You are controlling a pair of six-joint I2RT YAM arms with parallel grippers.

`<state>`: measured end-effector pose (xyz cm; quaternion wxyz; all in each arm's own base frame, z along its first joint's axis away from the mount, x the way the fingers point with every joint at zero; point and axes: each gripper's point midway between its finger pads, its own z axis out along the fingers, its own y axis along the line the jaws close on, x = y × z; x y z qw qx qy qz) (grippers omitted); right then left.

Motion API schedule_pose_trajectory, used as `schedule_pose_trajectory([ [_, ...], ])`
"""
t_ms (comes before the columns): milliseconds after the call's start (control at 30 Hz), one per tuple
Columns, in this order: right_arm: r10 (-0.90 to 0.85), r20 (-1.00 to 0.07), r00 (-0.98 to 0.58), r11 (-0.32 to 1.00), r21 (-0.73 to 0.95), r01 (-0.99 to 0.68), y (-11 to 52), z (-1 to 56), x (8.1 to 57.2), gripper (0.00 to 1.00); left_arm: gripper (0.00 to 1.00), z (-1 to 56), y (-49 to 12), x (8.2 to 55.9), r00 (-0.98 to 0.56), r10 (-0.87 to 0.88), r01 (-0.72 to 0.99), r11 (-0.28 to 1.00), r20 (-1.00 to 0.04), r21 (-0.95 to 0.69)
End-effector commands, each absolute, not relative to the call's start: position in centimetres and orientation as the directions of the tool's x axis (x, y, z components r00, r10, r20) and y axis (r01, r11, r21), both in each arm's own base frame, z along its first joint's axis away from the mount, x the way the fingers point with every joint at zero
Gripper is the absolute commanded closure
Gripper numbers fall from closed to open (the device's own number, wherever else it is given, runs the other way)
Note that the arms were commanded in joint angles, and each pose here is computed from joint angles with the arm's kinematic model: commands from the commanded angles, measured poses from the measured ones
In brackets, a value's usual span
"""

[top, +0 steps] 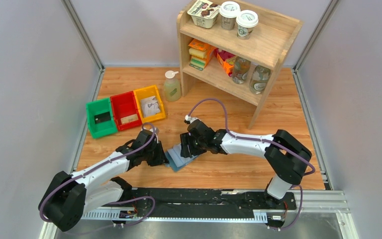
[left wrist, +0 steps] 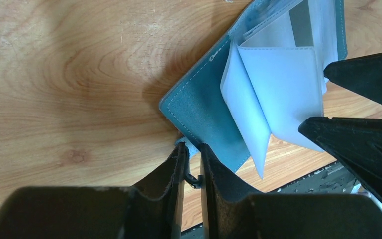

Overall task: Take the credit cards out of the card holder
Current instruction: Remove the credit card from the card holder.

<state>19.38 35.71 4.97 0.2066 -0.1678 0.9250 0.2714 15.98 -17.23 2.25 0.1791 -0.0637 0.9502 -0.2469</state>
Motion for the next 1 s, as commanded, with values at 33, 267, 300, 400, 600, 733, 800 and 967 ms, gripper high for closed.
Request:
schedule_pose_trajectory([
  [33, -0.173, -0.541, -0.823, 0.741, 0.479, -0.471, 37.9, 8.9, 19.5, 0.38, 0.78, 2.6, -18.0, 16.2, -0.923, -0.223, -0.027, 0.851, -0.314, -0.524],
  [267, -0.175, -0.543, -0.821, 0.74, 0.478, -0.473, 38.1, 9.0, 19.4, 0.32, 0.78, 2.6, -17.7, 16.3, -0.917, -0.236, -0.037, 0.854, -0.322, -0.52],
  [300, -0.177, -0.543, -0.821, 0.743, 0.473, -0.473, 38.0, 8.8, 19.3, 0.29, 0.78, 2.7, -17.7, 16.4, -0.916, -0.238, -0.038, 0.853, -0.323, -0.52],
  [400, -0.176, -0.557, -0.812, 0.747, 0.462, -0.479, 37.8, 9.1, 19.6, 0.26, 0.76, 2.7, -17.4, 16.3, -0.914, -0.242, -0.044, 0.857, -0.327, -0.513],
  [600, -0.185, -0.57, -0.8, 0.746, 0.448, -0.492, 37.7, 9.6, 19.7, 0.16, 0.73, 3.1, -17.0, 16.3, -0.907, -0.25, -0.05, 0.864, -0.34, -0.5],
  [733, -0.193, -0.587, -0.786, 0.742, 0.437, -0.509, 37.6, 10.3, 20.0, 0.1, 0.7, 3.3, -16.4, 16.2, -0.9, -0.261, -0.064, 0.872, -0.35, -0.486],
  [800, -0.196, -0.596, -0.779, 0.74, 0.431, -0.516, 37.6, 10.6, 20.1, 0.07, 0.69, 3.5, -16.2, 16.2, -0.894, -0.27, -0.072, 0.873, -0.356, -0.483],
  [967, -0.21, -0.617, -0.758, 0.736, 0.411, -0.538, 37.4, 11.4, 20.3, 0.04, 0.64, 4.7, -15.5, 16.6, -0.872, -0.291, -0.082, 0.88, -0.395, -0.467],
])
